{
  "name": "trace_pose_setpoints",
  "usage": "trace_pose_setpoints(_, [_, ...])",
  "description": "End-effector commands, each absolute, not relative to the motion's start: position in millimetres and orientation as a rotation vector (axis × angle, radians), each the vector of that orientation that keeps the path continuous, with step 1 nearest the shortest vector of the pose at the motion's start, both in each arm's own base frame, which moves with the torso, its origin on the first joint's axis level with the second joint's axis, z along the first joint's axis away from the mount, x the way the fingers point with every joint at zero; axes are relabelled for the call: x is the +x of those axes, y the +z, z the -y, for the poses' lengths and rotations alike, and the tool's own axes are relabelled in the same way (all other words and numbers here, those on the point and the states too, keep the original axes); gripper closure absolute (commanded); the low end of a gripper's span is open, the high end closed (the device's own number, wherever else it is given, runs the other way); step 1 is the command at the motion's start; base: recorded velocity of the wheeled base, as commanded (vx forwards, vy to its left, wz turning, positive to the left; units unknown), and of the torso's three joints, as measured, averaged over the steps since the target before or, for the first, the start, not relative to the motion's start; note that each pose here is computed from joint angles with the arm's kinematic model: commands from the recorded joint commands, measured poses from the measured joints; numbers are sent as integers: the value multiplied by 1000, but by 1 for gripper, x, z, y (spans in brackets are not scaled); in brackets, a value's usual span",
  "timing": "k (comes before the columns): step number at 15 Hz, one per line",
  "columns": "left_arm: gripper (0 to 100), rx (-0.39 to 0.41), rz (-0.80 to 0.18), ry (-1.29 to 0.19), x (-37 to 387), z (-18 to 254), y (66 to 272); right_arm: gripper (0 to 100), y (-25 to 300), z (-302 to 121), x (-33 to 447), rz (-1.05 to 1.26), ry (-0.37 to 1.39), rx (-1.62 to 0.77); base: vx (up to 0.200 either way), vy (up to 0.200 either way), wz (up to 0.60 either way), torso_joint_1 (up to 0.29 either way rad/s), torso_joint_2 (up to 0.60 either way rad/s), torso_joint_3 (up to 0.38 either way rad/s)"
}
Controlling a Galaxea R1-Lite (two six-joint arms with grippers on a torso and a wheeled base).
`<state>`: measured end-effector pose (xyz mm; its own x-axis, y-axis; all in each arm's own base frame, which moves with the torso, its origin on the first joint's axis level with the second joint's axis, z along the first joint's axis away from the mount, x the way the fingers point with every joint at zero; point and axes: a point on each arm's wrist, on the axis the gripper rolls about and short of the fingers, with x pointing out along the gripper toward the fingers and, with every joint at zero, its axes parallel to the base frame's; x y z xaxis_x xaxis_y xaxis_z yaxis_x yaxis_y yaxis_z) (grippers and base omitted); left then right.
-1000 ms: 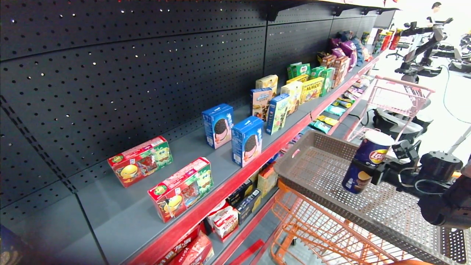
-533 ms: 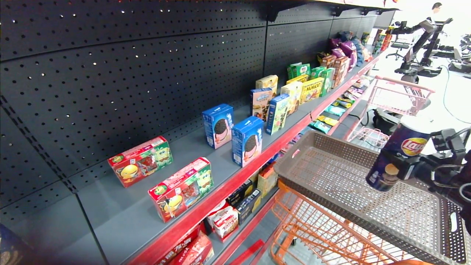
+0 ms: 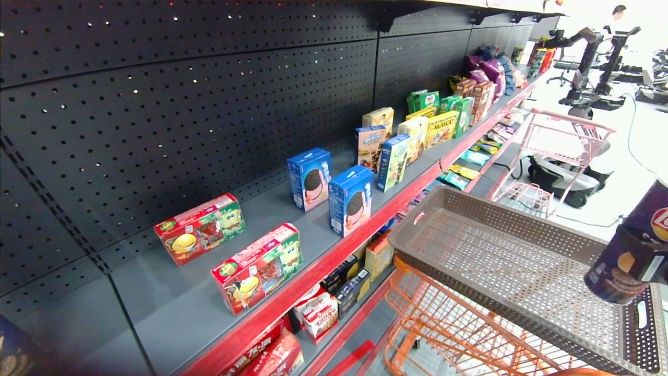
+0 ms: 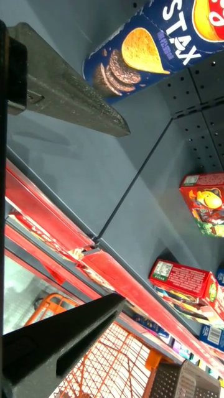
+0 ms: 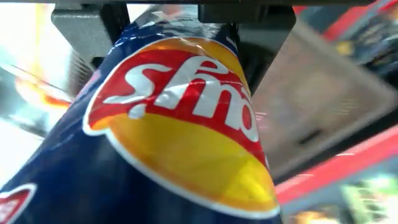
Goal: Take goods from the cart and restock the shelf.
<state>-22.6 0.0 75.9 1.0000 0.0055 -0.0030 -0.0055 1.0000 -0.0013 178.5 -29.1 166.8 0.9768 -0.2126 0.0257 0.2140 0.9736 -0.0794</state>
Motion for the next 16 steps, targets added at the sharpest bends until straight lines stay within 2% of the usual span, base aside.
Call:
trace_pose_setpoints(1, [0,-2,-3,8,-23,0,76,100,168,20,155,24,-279,-139,0,0,0,0,0,0])
trace_pose_setpoints(3, [0,-2,-3,6,-23,0,76,100,162,18,148,11,-258,-149,0,0,0,0,0,0])
trace_pose_setpoints(16, [0,-2,-5,6,-22,0,76,100,165,12,145,31,-221,-152,0,0,600,3,2,1])
